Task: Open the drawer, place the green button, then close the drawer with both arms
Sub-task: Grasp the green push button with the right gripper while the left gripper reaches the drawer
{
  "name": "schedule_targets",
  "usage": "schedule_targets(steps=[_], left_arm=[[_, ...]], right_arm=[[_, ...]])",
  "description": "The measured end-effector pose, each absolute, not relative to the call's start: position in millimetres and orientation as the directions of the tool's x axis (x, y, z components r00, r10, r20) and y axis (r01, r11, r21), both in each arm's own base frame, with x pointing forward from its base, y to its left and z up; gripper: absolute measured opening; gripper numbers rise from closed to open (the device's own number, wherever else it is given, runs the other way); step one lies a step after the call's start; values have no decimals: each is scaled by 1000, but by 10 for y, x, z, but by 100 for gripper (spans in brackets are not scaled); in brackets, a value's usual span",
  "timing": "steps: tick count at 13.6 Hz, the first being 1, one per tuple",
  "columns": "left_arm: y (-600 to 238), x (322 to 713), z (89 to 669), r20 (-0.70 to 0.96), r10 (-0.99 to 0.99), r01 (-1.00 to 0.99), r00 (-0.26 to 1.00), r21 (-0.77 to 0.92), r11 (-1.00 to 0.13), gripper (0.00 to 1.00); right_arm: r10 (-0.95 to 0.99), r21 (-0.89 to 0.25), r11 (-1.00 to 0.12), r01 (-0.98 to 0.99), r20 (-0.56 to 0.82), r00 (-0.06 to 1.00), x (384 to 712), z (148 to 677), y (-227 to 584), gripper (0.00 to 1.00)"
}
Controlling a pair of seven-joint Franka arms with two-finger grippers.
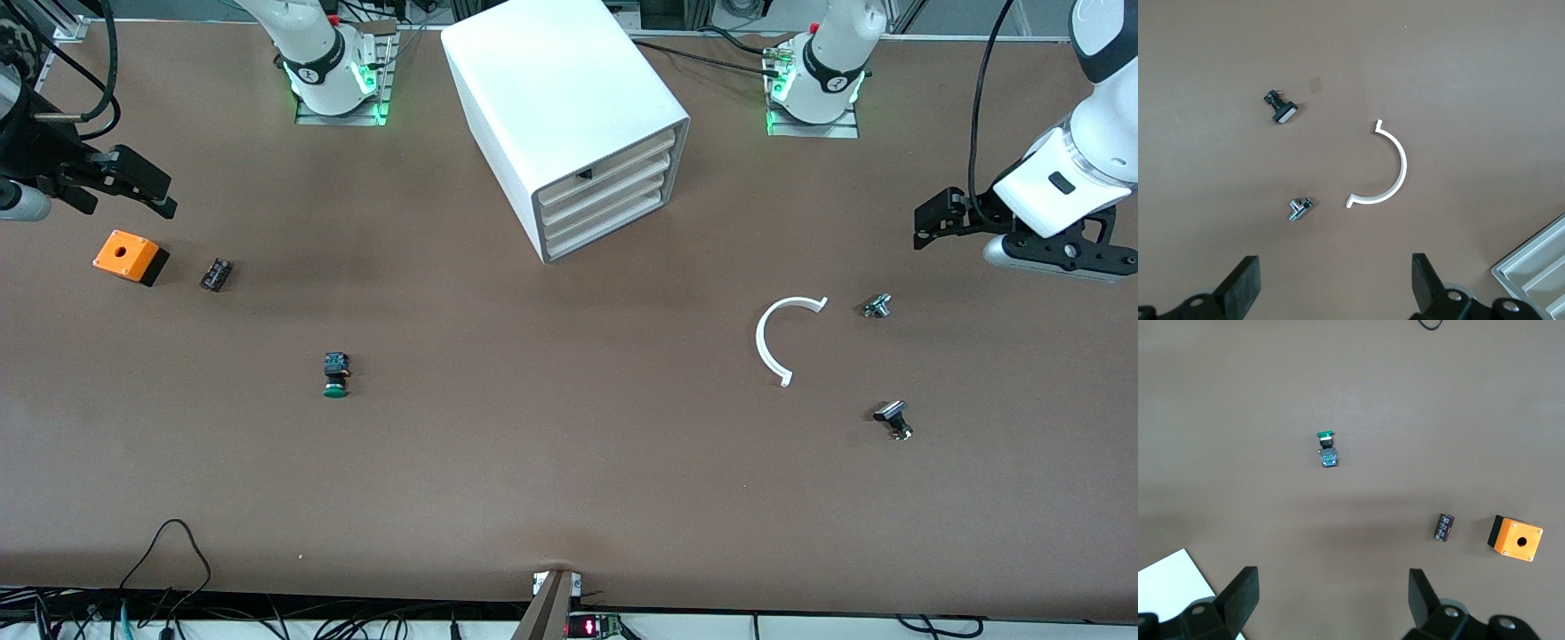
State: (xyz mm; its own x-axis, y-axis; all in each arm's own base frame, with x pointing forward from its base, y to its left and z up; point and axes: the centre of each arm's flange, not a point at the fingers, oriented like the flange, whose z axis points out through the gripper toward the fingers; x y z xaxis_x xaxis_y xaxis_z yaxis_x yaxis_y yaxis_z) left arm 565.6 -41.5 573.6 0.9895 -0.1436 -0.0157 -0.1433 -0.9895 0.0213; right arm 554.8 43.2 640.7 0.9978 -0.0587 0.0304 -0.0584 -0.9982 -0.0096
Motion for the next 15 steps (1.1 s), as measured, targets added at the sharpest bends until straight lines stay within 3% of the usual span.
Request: schedule_targets(steps=[8, 11, 15], left_arm=[[-403, 5645, 5728, -27, -142, -141, 990, 22, -990, 100], [-404, 5643, 5727, -28, -142, -141, 989, 22, -990, 100], [-468, 5561, 5686, -92, -143, -136, 985, 79, -988, 100]], right_arm=[[-52, -5, -999, -52, -4, 999, 5575, 6252, 332, 100], [-50, 0, -999, -50, -81, 995, 5692, 5789, 339, 100], [-45, -2, -999, -46, -146, 988, 6079, 4916, 370, 100]])
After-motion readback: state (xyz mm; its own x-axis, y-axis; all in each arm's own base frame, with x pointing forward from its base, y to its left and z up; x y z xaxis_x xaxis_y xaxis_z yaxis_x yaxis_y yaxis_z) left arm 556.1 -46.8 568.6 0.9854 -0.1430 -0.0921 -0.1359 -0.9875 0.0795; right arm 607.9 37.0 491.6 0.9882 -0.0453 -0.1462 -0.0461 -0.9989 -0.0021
